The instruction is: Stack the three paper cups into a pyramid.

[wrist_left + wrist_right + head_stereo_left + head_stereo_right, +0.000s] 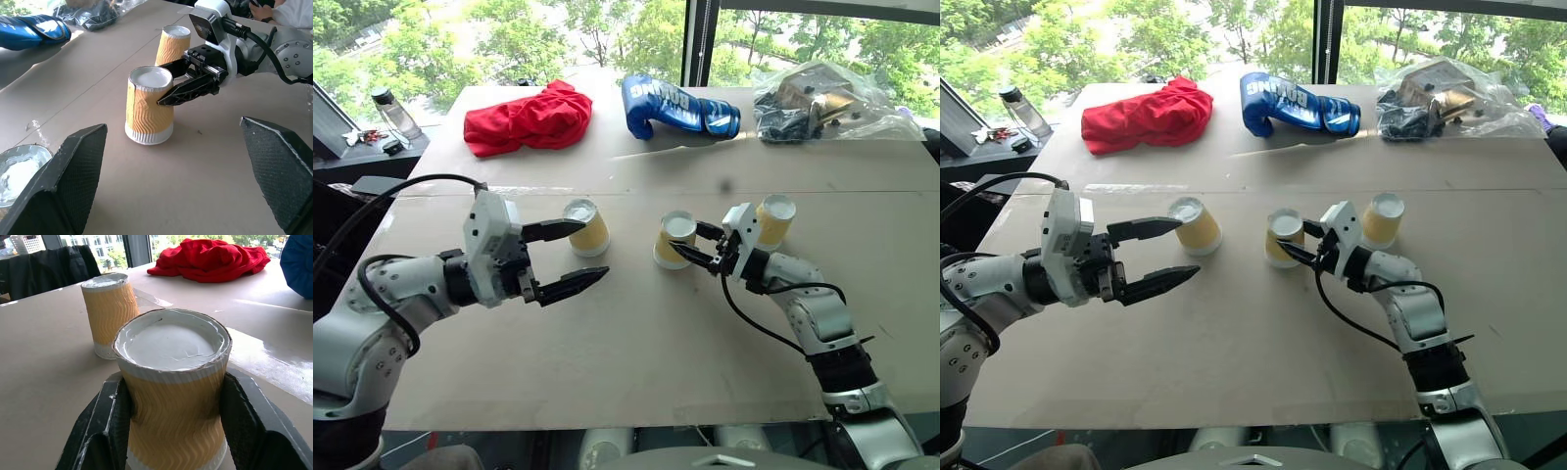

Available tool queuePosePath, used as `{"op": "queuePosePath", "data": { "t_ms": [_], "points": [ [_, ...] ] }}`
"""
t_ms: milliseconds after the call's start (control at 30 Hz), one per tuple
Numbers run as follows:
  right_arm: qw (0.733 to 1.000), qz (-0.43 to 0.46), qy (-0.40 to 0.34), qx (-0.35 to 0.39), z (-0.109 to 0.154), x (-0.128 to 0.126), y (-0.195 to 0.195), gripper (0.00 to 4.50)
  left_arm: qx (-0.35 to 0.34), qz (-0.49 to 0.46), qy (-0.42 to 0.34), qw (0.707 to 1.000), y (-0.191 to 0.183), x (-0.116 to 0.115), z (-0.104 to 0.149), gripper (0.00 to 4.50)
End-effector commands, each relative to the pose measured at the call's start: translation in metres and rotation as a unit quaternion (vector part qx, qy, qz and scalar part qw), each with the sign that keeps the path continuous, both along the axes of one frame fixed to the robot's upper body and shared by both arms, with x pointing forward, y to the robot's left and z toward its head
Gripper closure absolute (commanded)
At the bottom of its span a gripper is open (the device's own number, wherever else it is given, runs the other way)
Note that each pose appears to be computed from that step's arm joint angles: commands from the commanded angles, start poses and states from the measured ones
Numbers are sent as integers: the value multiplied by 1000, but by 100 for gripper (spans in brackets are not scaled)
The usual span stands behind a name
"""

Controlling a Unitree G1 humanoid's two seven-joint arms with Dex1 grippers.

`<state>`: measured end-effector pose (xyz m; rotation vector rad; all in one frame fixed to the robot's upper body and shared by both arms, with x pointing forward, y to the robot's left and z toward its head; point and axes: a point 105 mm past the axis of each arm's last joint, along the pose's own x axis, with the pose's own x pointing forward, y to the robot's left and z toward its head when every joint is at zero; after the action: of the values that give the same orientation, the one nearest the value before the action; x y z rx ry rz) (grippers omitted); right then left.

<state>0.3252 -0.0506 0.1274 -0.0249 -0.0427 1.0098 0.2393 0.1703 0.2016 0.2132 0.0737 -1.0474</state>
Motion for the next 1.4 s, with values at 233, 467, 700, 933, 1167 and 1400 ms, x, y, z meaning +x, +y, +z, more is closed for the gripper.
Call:
{"op": "queuePosePath", "data": {
  "t_ms": [233,467,700,933,1167,1400],
  "points": [
    [997,-24,-67,35,28,-2,-17,5,-3,1,-31,1000,-5,0,11,0],
    [983,-90,-155,30,48,-22,-51,5,-8,-24,-24,999,-14,1,11,0],
    [942,-271,-194,29,58,-19,-107,5,-18,-55,-34,998,-28,5,21,0],
    [932,-337,-131,14,22,-5,-125,5,-19,-70,-50,996,-35,10,31,0],
    [921,-376,-93,47,12,14,-131,5,-17,-75,-56,995,-37,11,34,0],
    [923,-371,-71,66,7,22,-127,56,-13,-69,-65,995,-34,11,35,0]
  ]
}}
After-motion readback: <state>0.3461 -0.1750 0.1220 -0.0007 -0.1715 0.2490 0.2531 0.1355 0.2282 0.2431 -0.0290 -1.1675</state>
